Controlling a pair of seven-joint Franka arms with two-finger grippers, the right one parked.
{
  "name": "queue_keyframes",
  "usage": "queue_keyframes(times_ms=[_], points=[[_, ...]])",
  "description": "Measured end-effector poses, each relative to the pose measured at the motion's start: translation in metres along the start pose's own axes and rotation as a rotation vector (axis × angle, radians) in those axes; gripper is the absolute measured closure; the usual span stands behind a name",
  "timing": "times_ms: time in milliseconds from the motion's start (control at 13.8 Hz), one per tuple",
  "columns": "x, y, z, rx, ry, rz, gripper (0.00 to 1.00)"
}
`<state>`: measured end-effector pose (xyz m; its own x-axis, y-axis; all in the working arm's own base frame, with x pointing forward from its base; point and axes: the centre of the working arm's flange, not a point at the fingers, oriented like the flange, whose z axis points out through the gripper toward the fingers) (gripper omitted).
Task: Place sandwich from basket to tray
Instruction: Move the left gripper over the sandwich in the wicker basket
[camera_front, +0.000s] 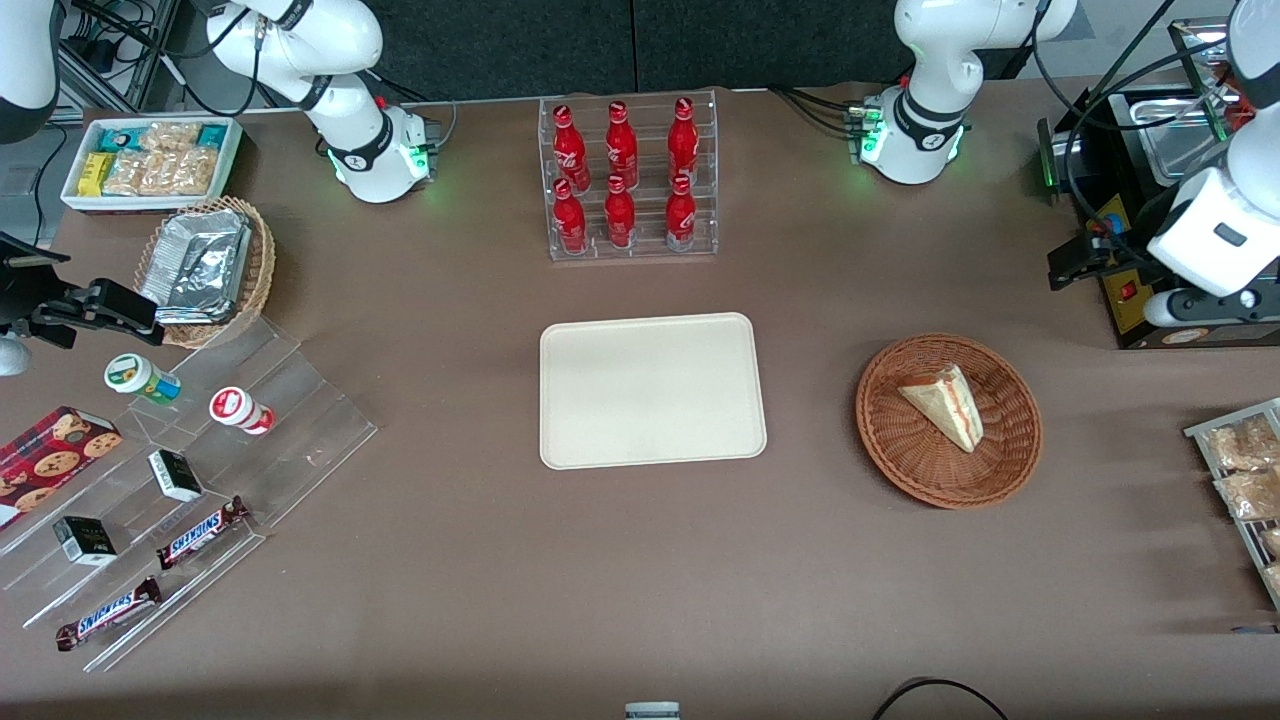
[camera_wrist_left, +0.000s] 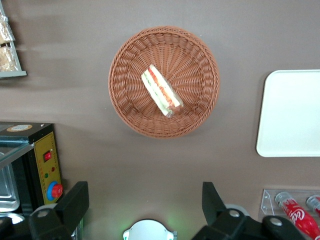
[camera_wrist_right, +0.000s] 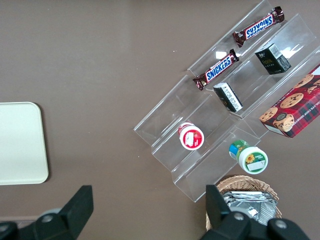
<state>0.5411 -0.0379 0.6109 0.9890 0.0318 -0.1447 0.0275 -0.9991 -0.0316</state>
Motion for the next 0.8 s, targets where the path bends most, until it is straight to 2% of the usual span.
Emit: queue_keyframes(times_ms=[364,582,727,800], points=[[0.002,-0.007,0.014,0.0,-0.026,0.022,0.0],[0.02,-0.006,0.082,0.0,-0.039,0.021,0.0],[0.029,-0.004,0.124,-0.003,-0.007,-0.045,0.0],[0.034,-0.003,0.137,-0.009,0.028,-0.122,0.0]])
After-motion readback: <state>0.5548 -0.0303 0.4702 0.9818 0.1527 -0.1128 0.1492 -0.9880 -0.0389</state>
